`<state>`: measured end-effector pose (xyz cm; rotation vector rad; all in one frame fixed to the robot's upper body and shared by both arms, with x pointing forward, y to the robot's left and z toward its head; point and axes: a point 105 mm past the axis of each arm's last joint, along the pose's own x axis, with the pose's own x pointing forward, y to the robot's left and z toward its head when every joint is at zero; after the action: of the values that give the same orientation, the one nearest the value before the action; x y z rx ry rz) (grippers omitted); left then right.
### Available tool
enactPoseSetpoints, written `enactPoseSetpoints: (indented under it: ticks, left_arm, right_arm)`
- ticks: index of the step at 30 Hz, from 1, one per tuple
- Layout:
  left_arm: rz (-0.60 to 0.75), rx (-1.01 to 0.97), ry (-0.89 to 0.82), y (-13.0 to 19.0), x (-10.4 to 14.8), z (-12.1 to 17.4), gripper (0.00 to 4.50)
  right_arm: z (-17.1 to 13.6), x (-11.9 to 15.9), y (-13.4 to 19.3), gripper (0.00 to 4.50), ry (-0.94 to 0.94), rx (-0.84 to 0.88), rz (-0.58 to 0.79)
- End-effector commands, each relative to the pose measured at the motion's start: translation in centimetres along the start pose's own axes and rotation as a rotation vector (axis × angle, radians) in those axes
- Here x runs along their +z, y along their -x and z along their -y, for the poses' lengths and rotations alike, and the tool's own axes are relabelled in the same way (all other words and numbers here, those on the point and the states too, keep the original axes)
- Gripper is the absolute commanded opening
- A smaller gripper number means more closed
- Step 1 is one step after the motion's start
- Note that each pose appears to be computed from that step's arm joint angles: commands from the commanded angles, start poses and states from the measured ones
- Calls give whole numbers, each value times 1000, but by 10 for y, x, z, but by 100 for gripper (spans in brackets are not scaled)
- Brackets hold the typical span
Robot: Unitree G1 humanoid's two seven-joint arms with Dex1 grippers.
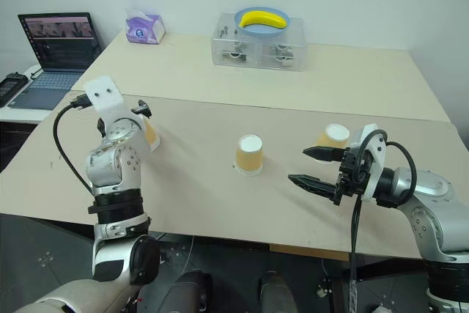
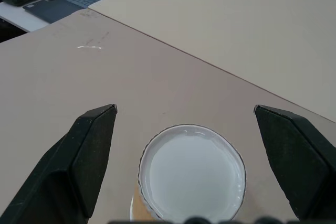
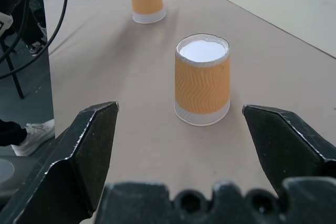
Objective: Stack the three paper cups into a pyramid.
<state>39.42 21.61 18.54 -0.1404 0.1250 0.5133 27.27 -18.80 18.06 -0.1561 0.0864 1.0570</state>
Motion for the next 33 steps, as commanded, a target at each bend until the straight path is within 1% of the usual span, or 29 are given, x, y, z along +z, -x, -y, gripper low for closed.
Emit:
enactPoseSetpoints:
  ticks: [1, 22, 24, 27, 33]
  left_arm:
    - [69, -14, 14, 5, 15, 4, 447]
    - [1, -6, 13, 0, -11, 1, 447]
    - [2, -17, 31, 0, -10, 2, 393]
    - [29, -27, 13, 0, -4, 4, 300]
    - [98, -43, -13, 0, 11, 8, 300]
  right_arm:
    - [0, 13, 4, 450, 55, -3, 25]
    - [3, 16, 7, 450, 63, -6, 19]
    - [3, 16, 7, 450, 63, -7, 16]
    - [3, 15, 8, 450, 62, -7, 14]
    - [5, 16, 7, 450, 62, -8, 16]
